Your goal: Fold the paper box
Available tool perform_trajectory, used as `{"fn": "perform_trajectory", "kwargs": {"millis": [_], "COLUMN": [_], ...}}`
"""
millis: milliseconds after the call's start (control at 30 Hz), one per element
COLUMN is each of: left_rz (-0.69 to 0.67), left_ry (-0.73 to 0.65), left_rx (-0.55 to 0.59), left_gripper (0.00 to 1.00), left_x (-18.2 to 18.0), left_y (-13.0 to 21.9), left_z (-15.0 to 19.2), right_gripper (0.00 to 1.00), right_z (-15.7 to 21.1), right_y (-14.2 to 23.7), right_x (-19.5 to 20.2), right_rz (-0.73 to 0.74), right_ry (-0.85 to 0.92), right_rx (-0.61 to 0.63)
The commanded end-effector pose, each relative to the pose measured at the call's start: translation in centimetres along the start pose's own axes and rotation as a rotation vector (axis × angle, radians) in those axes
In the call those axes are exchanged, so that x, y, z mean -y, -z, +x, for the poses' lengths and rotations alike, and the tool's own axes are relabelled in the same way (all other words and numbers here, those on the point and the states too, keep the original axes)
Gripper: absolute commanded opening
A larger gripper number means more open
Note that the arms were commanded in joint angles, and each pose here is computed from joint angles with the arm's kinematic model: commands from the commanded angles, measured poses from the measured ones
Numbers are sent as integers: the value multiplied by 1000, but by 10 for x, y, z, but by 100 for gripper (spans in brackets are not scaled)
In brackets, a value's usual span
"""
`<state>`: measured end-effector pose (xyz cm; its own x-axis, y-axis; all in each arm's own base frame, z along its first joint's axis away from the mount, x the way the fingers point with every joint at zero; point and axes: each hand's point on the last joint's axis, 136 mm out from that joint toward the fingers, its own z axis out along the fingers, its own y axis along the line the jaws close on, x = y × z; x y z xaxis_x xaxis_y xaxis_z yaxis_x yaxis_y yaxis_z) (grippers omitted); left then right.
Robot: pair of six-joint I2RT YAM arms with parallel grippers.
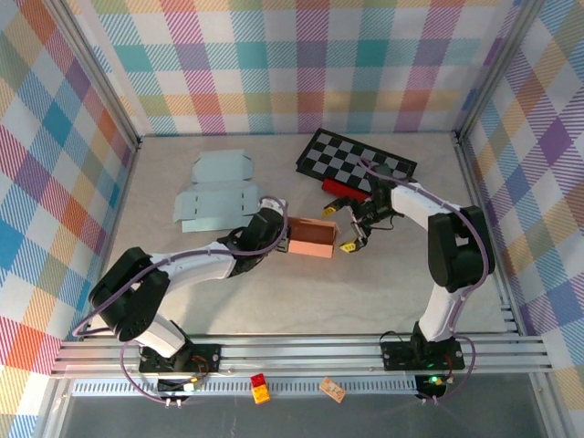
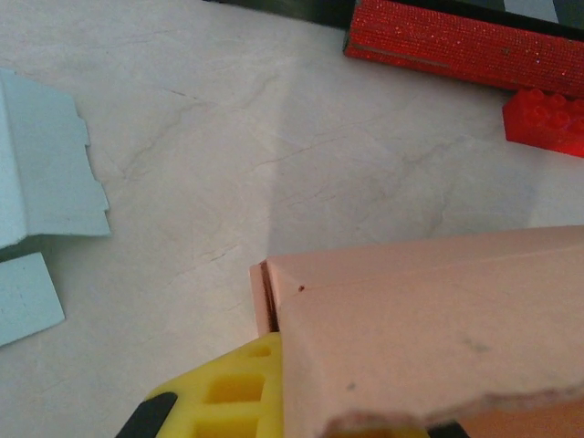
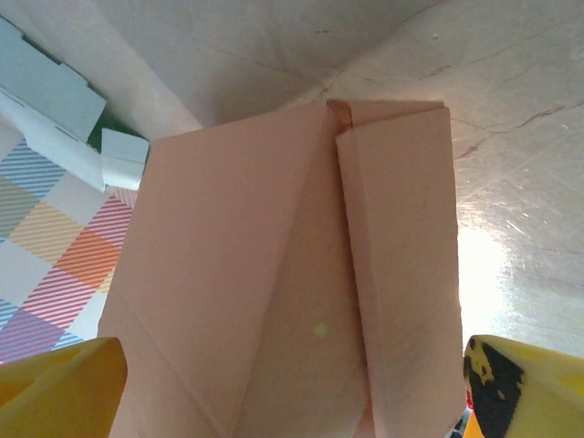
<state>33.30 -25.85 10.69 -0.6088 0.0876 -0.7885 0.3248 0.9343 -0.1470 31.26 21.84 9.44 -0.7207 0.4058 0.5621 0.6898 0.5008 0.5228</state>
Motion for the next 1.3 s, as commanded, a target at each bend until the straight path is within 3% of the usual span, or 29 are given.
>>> {"fn": "perform_trajectory", "kwargs": {"millis": [0,167,333,700,800,933,1067,1167,1267], "left_rz": [17,26,32,38,49,78,-70,-103,-41], "left_ry": [27,93,119,178,243,327,419,520,599], "left_rx": [-27,-88,-127,-196,-213,-164,-156,-272,-407], "left_gripper": [10,26,32,43,44,47,66,69,68], "left_x": [3,5,10,12,13,19,-9,-28,-33], "left_y": [8,19,27,54,84,138,172,164,126], "left_z": [17,45,62,62,45,-10,-55,-73,-84], "right_gripper": [93,92,91,90,90,89,90,90,90], "right_z": [10,17,22,29,29,30,29,29,27], "right_y": [-3,-11,-18,-22,-21,-16,-12,-11,-7], "right_x": [2,11,18,25,27,26,25,24,24], "right_rz": [-23,-33,-35,26,42,55,64,71,79], "right_ry": [0,30,85,158,166,188,209,229,249], "right_rx": [-21,-8,9,37,44,61,83,91,120]}}
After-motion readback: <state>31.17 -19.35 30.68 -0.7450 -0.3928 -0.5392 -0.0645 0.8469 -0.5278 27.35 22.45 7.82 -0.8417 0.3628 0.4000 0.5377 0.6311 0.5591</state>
